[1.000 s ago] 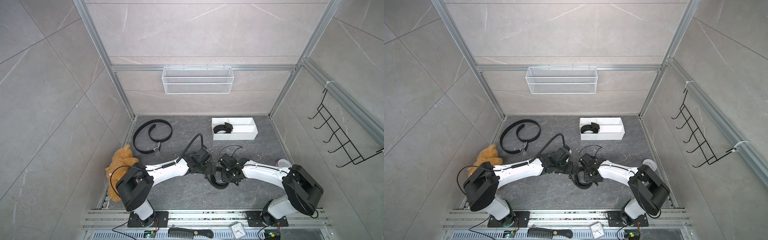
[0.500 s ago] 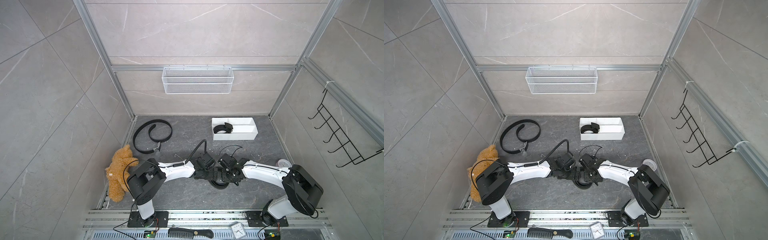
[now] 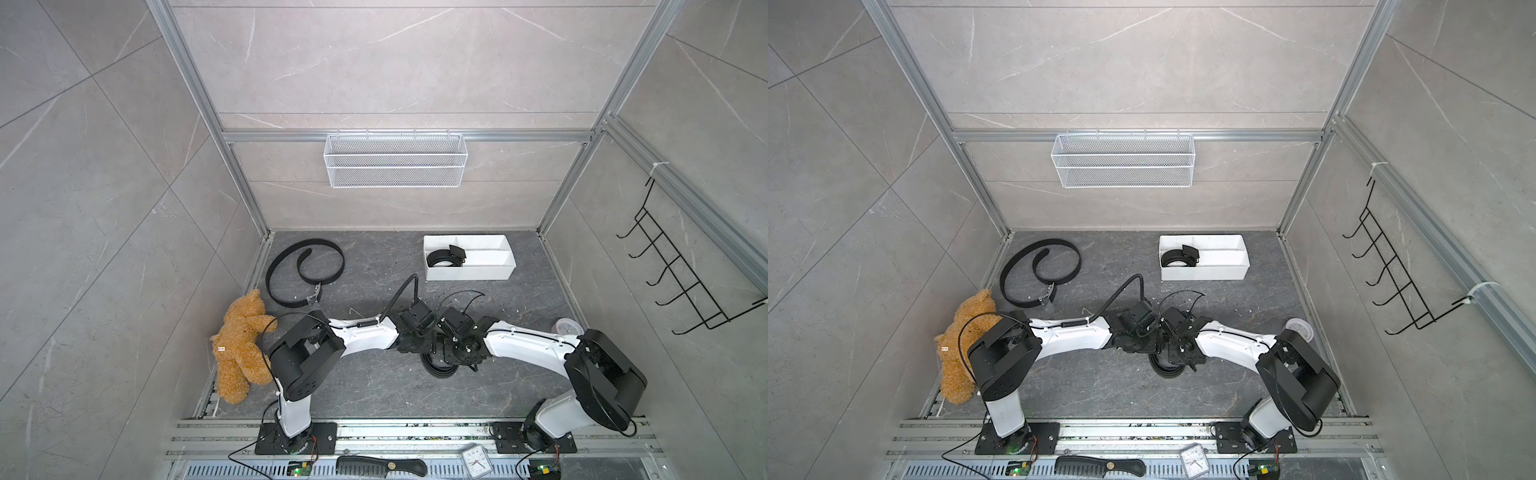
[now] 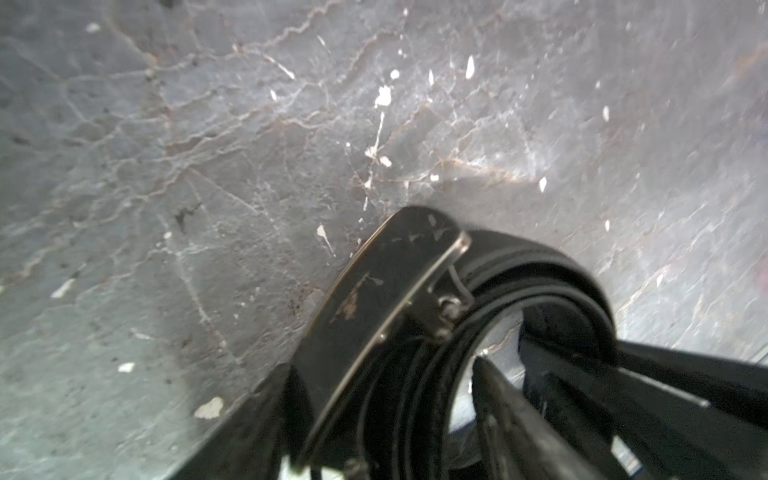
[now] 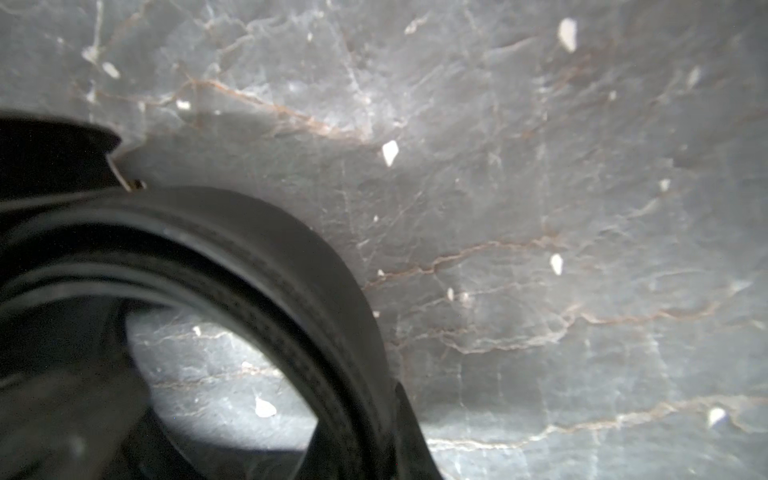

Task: Place the belts into the storage roll
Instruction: Pick up the belt from the center of the board.

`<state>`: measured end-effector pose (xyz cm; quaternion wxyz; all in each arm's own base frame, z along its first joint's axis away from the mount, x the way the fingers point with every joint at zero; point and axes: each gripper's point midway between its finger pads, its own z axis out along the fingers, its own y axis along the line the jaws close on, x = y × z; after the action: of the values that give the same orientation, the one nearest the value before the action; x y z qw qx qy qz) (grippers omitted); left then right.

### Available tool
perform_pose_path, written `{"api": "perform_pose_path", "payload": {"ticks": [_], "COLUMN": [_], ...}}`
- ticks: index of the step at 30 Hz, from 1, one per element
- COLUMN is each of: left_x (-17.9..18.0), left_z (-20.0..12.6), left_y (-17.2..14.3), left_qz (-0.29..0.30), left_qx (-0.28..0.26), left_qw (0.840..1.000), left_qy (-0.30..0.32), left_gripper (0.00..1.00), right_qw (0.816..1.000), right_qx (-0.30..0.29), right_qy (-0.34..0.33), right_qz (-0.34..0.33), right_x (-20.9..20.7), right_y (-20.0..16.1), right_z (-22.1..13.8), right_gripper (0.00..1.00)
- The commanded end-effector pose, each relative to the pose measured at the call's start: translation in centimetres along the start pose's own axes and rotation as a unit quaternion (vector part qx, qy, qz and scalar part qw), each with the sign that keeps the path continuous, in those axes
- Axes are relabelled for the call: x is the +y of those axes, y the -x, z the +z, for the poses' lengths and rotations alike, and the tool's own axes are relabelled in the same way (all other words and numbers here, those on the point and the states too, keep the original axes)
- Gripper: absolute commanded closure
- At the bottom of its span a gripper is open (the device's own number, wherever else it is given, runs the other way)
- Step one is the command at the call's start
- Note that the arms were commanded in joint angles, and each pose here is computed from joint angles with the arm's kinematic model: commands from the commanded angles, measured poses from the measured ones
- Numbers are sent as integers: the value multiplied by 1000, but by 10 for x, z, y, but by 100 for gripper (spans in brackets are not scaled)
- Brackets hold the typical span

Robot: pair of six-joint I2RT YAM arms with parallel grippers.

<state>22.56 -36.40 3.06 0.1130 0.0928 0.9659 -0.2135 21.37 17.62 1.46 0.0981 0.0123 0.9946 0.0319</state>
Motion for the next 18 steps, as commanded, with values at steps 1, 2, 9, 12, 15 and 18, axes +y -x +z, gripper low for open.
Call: {"api": "perform_pose_path", "payload": {"ticks": [1, 2, 9, 12, 15, 18], "left_x": [0, 2, 8, 9, 9, 8], "left_z": [10, 10, 15, 19, 21, 21], "left_y": [-8, -10, -18, -22, -26, -27], "left_qz": [4, 3, 12, 19, 31, 35], "left_qx": [29, 32, 53, 64, 71, 71], "left_qw": [1000, 999, 998, 997, 995, 995], "left_qy": [3, 7, 36, 48, 61, 66], "left_gripper": [47, 50, 66, 75, 85, 96], "right_qw": [1000, 1000, 1000, 1000, 1000, 1000], "right_qx": [9, 8, 5, 1, -3, -6], "right_qy": [-9, -9, -1, 6, 12, 17], "right_qz": [-3, -4, -5, -7, -3, -1], "right_x": [-6, -6, -2, 2, 3, 3], "right_y": [-9, -9, -8, -7, -6, -6], "right_z": [1, 1, -3, -6, -11, -16], "right_gripper": [100, 100, 100, 98, 86, 70]}}
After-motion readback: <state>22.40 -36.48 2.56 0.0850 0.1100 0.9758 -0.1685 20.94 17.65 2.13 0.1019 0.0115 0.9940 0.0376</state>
